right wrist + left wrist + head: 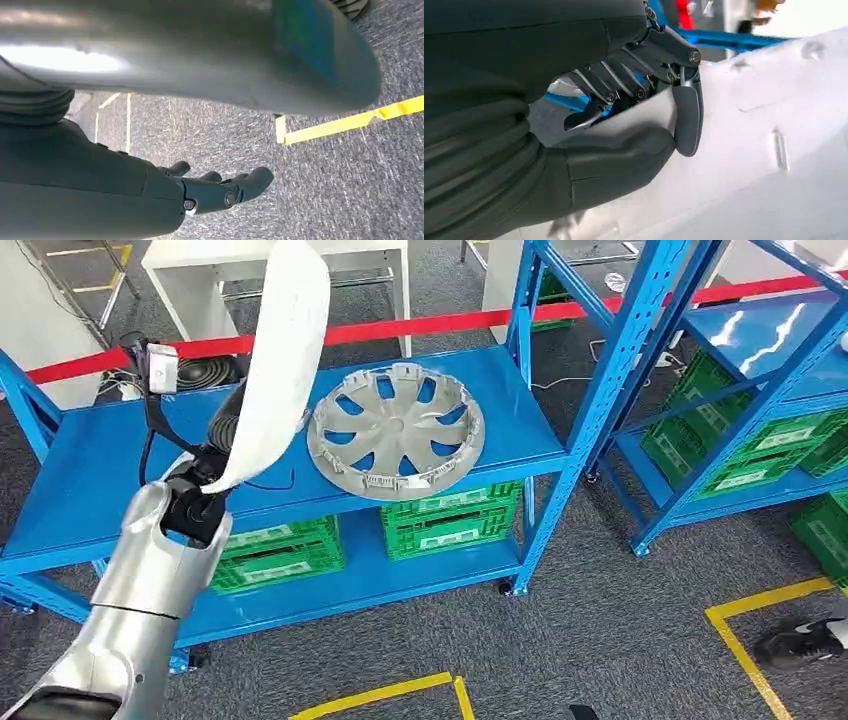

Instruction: Take the parts from the cabinet and place them on the table.

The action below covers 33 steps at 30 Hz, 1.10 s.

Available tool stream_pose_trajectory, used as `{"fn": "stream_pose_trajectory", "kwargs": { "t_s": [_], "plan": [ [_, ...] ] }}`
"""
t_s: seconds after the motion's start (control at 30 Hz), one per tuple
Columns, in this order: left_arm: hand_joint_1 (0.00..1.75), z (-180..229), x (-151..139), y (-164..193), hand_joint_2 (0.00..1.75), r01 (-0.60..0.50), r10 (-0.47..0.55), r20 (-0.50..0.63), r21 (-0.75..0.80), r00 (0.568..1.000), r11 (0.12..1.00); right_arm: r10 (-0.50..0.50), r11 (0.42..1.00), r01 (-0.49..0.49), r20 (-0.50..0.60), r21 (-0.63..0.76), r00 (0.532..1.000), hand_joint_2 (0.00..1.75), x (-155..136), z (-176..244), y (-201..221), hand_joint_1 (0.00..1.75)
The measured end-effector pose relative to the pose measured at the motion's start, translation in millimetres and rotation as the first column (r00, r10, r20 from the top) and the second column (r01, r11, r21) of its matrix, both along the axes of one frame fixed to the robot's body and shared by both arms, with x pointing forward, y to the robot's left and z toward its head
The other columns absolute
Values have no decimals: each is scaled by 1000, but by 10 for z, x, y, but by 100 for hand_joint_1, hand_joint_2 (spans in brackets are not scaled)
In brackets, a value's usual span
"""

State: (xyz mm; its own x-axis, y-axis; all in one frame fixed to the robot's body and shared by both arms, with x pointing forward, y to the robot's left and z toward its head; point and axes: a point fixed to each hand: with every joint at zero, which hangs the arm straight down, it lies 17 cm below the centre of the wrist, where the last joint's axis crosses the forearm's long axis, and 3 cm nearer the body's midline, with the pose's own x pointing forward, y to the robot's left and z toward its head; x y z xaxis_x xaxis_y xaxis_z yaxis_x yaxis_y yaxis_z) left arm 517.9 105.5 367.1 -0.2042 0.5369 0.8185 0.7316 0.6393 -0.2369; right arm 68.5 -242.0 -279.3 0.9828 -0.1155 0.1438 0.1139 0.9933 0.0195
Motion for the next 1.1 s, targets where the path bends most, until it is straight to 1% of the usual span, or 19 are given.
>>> {"fn": "stream_pose_trajectory", "kwargs": {
  "t_s": [0.1, 0.27, 0.47, 0.87, 0.97, 1.1],
  "plan": [
    [175, 189, -205, -84, 175, 2, -4, 85, 19, 996, 1000, -15, 1000, 15, 1, -3, 1000, 0, 3, -1, -11, 0],
    [175, 359, -494, -171, 175, -22, 11, 194, 54, 981, 998, -27, 1000, 27, 0, -4, 1000, 0, 1, -2, -10, 0],
    [175, 429, -746, -260, 175, -19, -4, 264, 83, 965, 996, -33, 999, 33, 6, -5, 999, 0, 12, 0, -11, 0],
    [175, 382, -779, -213, 175, -13, -16, 270, 103, 963, 995, -37, 999, 37, 3, -6, 999, 0, 8, -1, -16, 0],
    [175, 328, -752, -253, 175, -9, -25, 248, 136, 969, 991, -38, 999, 38, 3, -5, 999, 0, 10, -1, -16, 0],
    [175, 199, -625, -305, 175, -21, -24, 200, 218, 980, 976, -37, 999, 37, 3, -1, 999, 0, 14, 2, 18, 0]
  ]
}}
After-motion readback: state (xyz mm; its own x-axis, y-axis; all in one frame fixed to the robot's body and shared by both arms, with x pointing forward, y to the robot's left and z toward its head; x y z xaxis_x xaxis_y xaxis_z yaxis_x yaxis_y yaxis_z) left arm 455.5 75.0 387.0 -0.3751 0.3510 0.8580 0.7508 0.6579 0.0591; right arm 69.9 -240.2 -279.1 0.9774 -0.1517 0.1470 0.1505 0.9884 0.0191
